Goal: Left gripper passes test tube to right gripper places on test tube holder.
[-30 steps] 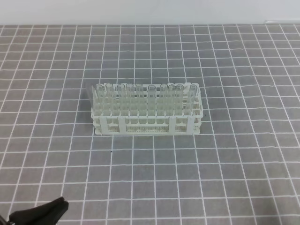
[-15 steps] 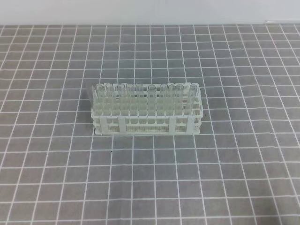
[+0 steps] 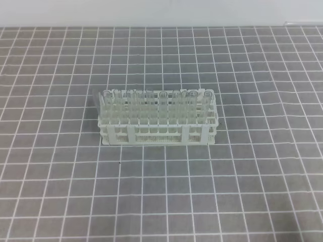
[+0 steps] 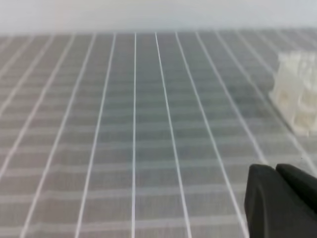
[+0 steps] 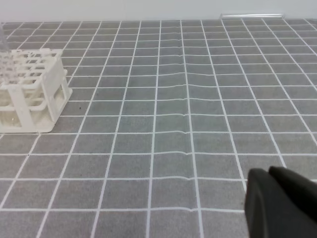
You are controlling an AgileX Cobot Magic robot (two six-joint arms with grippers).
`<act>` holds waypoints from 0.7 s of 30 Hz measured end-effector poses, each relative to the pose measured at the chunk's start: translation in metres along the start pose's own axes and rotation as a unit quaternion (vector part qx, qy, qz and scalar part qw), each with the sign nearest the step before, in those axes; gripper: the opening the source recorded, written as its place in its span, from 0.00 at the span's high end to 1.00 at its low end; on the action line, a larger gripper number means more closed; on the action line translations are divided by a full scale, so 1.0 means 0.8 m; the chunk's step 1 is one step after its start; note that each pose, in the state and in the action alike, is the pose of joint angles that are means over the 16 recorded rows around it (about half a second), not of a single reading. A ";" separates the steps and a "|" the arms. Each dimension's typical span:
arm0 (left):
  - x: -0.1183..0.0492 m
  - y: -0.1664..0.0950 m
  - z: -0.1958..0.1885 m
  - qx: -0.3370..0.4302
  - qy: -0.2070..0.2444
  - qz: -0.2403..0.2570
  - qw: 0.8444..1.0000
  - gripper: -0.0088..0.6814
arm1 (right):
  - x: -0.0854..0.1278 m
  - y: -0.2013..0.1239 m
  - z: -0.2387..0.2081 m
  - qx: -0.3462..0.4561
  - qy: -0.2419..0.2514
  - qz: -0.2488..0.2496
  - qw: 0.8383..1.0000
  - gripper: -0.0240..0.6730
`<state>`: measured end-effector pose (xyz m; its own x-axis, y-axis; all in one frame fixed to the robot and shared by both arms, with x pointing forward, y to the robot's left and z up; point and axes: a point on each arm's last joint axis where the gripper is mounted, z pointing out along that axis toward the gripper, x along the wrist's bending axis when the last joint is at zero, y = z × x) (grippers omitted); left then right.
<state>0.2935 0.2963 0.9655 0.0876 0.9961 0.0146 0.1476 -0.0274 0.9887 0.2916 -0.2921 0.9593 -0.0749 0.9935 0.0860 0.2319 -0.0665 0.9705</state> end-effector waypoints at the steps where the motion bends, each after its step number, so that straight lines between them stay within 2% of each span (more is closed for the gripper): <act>1: 0.000 -0.001 0.000 0.006 0.001 0.001 1.000 0.99 | 0.000 0.000 0.000 0.000 0.000 0.000 1.000 0.98; 9: 0.000 -0.010 0.000 0.042 0.001 0.007 0.999 0.99 | 0.000 0.000 0.000 0.000 0.000 0.000 1.000 0.98; 21: 0.000 -0.010 0.000 0.042 0.001 0.008 0.999 0.99 | 0.000 0.000 0.000 0.000 0.000 0.001 1.000 0.98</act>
<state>0.2921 0.2967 0.9578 0.0881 0.9956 0.0304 0.2281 -0.0499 0.9724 0.2916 -0.2921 0.9593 -0.0750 0.9934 0.0872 0.2320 -0.0677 0.9704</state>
